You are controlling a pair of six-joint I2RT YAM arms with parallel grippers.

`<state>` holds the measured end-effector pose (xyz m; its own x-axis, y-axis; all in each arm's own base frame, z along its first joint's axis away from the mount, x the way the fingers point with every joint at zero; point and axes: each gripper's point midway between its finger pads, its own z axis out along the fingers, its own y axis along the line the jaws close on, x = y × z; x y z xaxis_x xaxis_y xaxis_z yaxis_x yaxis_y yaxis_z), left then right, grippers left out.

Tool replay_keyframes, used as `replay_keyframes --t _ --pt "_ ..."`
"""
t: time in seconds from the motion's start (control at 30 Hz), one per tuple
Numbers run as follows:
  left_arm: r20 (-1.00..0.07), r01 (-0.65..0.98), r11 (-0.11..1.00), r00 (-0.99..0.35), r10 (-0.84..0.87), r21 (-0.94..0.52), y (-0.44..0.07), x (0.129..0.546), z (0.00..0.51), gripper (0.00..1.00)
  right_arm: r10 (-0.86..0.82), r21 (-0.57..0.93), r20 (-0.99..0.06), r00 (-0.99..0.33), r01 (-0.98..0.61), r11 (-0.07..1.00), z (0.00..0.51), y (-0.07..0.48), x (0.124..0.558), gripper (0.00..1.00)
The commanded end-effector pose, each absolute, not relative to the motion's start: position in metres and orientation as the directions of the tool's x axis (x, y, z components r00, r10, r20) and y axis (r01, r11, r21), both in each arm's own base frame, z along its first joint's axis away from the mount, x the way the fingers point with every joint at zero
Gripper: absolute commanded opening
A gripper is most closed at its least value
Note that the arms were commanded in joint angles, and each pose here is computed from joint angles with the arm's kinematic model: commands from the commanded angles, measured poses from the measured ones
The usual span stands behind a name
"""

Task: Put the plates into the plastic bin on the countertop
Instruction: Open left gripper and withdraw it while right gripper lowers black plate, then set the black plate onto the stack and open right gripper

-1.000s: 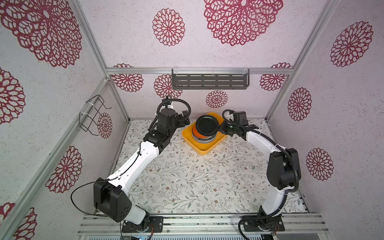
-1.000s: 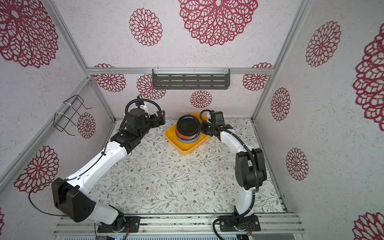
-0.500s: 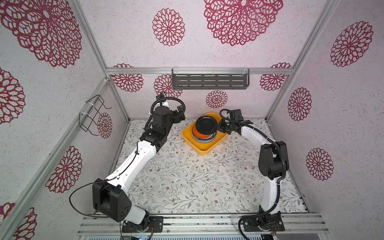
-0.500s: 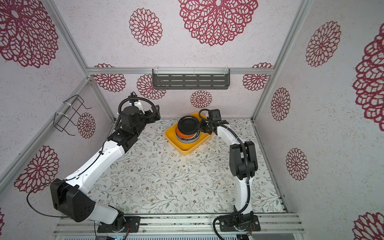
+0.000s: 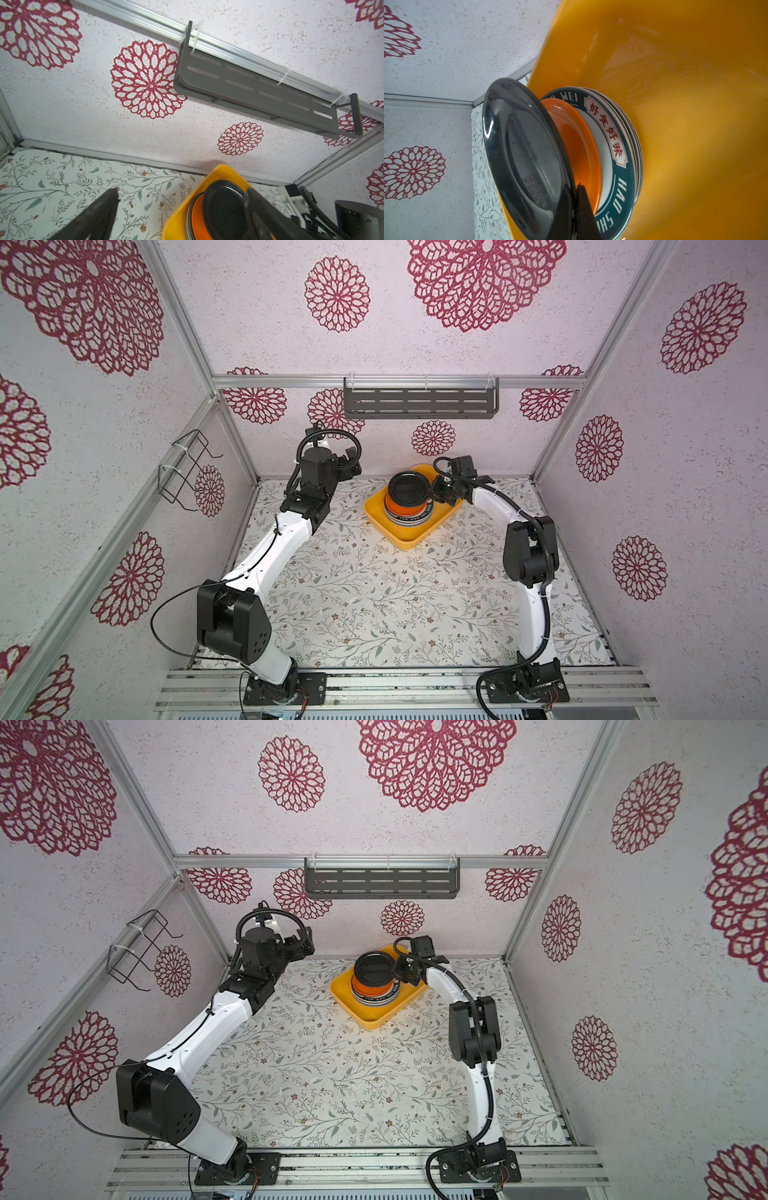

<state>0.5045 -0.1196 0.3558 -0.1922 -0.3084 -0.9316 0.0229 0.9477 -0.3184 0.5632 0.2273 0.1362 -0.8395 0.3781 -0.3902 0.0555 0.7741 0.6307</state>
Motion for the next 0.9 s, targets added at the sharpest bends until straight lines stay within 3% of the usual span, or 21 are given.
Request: replay_keyframes --t 0.0,0.7,0.87 --pt "-0.934 0.048 0.943 -0.163 -0.319 -0.33 -0.116 0.511 0.37 0.97 0.393 0.637 -0.403 -0.827 0.055 0.769 0.156 0.231 0.566 0.0" --pt "-0.923 0.061 0.936 -0.203 -0.328 -0.346 -0.088 0.538 0.349 0.97 0.387 0.57 -0.378 -0.841 0.118 0.813 0.136 0.23 0.557 0.0" --pt "-0.917 0.054 0.933 -0.21 -0.339 -0.357 -0.08 0.541 0.345 0.97 0.378 0.559 -0.377 -0.846 0.117 0.821 0.135 0.233 0.557 0.09"
